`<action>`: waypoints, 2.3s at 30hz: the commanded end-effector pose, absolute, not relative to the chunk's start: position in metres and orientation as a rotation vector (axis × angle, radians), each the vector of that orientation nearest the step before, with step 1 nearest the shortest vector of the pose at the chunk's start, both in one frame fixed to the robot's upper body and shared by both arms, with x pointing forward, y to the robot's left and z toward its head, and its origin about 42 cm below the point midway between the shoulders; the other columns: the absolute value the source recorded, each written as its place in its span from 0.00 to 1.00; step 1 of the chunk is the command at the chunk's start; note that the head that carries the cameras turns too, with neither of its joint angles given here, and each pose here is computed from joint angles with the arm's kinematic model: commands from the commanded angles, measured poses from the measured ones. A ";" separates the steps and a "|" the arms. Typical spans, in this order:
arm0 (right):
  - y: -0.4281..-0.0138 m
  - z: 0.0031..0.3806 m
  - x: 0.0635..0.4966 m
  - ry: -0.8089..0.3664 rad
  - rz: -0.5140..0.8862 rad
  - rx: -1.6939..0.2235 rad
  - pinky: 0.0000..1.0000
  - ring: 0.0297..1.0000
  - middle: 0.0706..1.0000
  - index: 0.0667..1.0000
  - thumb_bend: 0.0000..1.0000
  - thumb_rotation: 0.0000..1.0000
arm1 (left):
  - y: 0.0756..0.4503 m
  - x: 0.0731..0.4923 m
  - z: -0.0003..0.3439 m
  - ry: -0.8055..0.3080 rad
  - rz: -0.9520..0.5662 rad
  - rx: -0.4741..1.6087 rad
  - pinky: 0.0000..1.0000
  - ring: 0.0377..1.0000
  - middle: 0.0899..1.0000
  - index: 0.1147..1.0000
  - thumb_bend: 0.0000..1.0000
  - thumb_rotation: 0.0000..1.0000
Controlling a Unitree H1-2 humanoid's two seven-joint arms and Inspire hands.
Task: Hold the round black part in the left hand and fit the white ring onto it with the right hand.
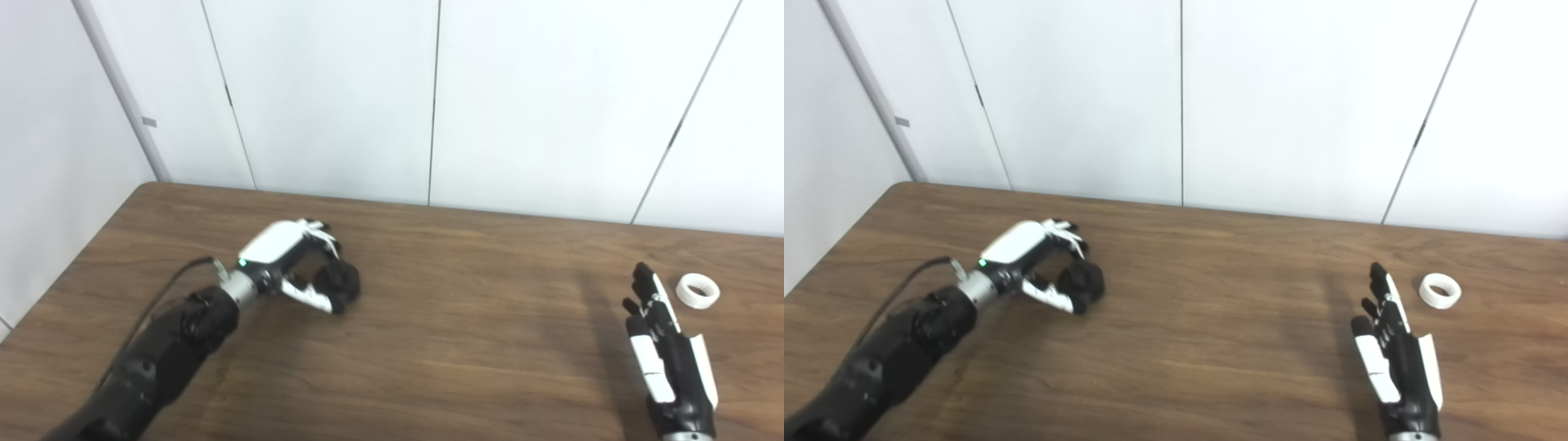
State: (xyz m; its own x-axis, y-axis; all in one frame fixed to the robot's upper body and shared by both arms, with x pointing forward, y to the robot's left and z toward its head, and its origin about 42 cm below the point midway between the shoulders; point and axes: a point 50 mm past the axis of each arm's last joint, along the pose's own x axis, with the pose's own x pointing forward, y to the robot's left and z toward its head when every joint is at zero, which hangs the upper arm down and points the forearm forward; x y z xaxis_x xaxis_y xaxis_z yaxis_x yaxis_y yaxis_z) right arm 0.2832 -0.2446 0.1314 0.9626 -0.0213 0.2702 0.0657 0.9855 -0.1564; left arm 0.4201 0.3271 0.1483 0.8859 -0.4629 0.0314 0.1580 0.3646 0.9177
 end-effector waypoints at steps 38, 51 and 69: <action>-0.239 0.229 0.280 -0.554 -0.115 -0.223 0.98 0.99 0.96 0.93 0.48 0.84 | 0.205 0.355 0.133 -0.566 -0.807 1.107 1.00 1.00 0.85 0.41 0.52 0.06; -0.266 0.242 0.276 -0.490 -0.218 -0.343 0.96 0.96 0.94 0.93 0.50 0.86 | 0.218 0.361 0.130 -0.529 -0.791 1.131 1.00 1.00 0.86 0.41 0.52 0.06; -0.324 0.268 0.269 -0.318 -0.285 -0.640 0.73 0.85 0.87 0.84 0.56 0.40 | 0.217 0.380 0.114 -0.474 -0.761 1.099 1.00 1.00 0.85 0.41 0.52 0.06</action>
